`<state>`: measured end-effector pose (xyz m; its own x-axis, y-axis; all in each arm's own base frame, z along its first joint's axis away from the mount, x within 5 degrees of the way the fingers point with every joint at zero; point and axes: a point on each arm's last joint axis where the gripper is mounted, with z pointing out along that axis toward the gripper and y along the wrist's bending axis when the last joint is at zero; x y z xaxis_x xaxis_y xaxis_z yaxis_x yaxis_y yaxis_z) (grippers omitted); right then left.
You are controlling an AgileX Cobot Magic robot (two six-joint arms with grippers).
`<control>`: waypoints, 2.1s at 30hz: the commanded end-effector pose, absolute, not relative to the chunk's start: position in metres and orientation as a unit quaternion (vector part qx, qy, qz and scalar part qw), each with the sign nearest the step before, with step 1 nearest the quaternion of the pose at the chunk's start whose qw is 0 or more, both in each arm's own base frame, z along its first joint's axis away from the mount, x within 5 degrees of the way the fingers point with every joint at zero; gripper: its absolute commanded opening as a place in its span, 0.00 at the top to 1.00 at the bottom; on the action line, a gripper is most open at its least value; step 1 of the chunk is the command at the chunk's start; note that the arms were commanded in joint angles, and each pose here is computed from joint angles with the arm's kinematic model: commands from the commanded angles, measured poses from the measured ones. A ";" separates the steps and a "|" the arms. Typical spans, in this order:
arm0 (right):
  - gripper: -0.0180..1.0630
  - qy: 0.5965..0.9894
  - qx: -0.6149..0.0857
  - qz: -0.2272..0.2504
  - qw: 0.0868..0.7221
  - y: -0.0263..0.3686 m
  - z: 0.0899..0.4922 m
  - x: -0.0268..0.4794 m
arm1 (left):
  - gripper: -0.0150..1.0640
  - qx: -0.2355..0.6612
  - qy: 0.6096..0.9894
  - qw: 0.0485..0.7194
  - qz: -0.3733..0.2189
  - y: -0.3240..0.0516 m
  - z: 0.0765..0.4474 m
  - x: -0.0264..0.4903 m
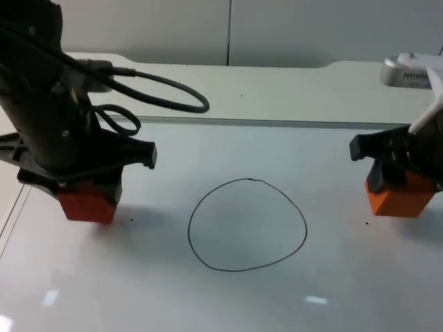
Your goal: Pick up one cube with the left hand and another cube with the right hand. First place the cube in the right hand at the target position, then stack the cube in the left hand on top.
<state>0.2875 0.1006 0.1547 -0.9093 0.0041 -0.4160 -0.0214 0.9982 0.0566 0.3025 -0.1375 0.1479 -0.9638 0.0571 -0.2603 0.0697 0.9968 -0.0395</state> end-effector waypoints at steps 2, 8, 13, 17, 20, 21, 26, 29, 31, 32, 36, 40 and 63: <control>0.98 0.968 -0.016 0.030 0.250 0.100 0.182 0.288 | 0.96 0.056 0.981 0.187 -0.021 -0.135 0.183 0.301; 0.98 0.935 -0.036 0.012 0.353 0.092 0.265 0.286 | 0.96 0.087 0.947 0.309 -0.020 -0.122 0.255 0.288; 0.98 0.897 -0.036 0.004 0.441 0.082 0.333 0.276 | 0.96 0.087 0.903 0.419 -0.037 -0.111 0.327 0.272; 0.98 0.856 -0.025 0.019 0.516 0.074 0.387 0.258 | 0.96 0.084 0.854 0.509 -0.060 -0.102 0.393 0.255; 0.98 0.840 -0.020 0.028 0.541 0.070 0.405 0.249 | 0.96 0.094 0.834 0.540 -0.059 -0.098 0.416 0.246; 0.98 0.834 -0.018 0.031 0.550 0.068 0.411 0.243 | 0.96 0.097 0.828 0.550 -0.058 -0.096 0.423 0.243; 0.98 0.823 -0.020 0.025 0.567 0.059 0.426 0.223 | 0.96 0.094 0.826 0.553 -0.057 -0.091 0.431 0.234; 0.98 0.825 -0.028 0.013 0.565 0.056 0.428 0.218 | 0.96 0.105 0.829 0.547 -0.048 -0.091 0.430 0.233; 0.98 0.831 -0.048 -0.005 0.554 0.056 0.425 0.217 | 0.96 0.112 0.830 0.545 -0.044 -0.091 0.429 0.233; 0.98 0.832 -0.056 -0.009 0.552 0.056 0.425 0.217 | 0.96 0.112 0.830 0.545 -0.044 -0.091 0.429 0.233; 0.98 0.818 -0.125 0.023 0.561 0.068 0.427 0.216 | 0.96 0.111 0.831 0.543 -0.047 -0.091 0.428 0.233; 0.98 0.796 -0.153 0.069 0.582 0.078 0.431 0.217 | 0.96 0.118 0.830 0.543 -0.042 -0.091 0.428 0.233; 0.98 0.778 -0.362 0.150 0.491 0.160 0.385 0.233 | 0.96 0.122 0.839 0.529 -0.042 -0.096 0.420 0.242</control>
<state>0.2342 0.1533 0.3829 -0.2911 -0.4060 -0.8662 -0.6897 0.7166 -0.1041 0.2423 -0.0939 0.4184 -0.4198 0.1661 -0.8923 0.2393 0.9686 0.0677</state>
